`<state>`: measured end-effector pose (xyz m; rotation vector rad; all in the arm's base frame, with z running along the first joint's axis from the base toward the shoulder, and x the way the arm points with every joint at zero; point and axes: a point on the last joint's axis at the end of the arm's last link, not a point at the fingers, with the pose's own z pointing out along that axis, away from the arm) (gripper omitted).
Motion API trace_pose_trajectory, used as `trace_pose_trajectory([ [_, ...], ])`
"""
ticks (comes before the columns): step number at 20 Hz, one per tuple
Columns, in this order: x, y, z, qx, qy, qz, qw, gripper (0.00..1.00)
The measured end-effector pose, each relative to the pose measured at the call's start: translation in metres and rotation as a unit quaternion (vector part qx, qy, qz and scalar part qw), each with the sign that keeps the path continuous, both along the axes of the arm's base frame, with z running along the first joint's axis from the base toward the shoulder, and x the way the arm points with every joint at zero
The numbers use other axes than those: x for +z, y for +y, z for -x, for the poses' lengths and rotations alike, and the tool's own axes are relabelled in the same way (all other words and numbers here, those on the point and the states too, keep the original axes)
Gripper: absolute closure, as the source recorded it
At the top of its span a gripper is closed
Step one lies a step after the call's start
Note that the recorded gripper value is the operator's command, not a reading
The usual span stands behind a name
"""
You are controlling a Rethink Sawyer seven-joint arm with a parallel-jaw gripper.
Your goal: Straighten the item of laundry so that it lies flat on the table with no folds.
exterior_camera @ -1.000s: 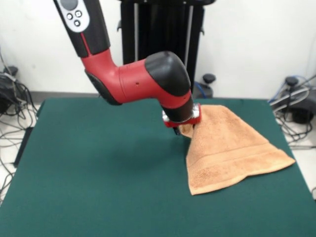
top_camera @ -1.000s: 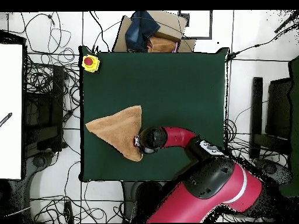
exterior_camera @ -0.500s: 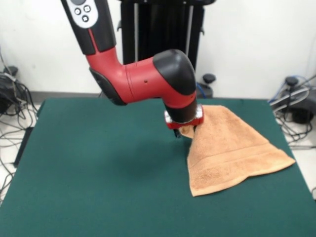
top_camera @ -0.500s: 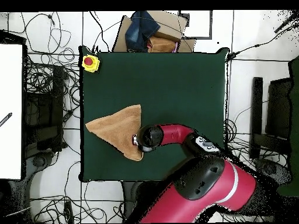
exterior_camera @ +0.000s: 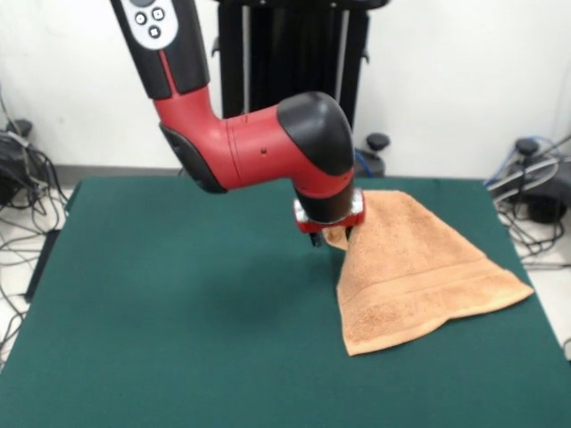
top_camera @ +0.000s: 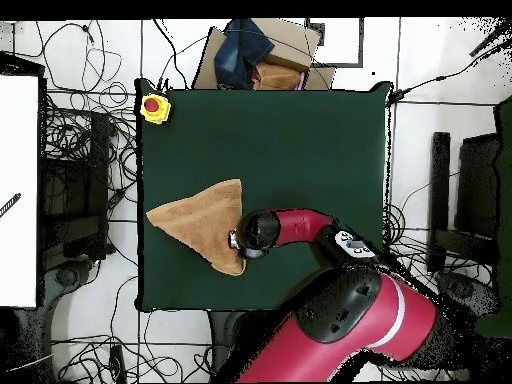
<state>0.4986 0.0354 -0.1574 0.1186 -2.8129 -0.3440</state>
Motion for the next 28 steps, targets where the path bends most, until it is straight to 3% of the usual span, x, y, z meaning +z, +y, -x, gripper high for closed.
trace_pose_trajectory([
  [9,-0.003,-0.014,0.004,0.015,0.038,0.028,0.9988,0.00],
  [15,-0.010,-0.028,0.003,0.020,0.038,0.046,0.9980,0.00],
  [22,-0.015,-0.031,0.001,0.015,0.038,0.046,0.9981,0.00],
  [28,-0.023,-0.042,0.013,-0.018,0.057,0.030,0.9978,0.00],
])
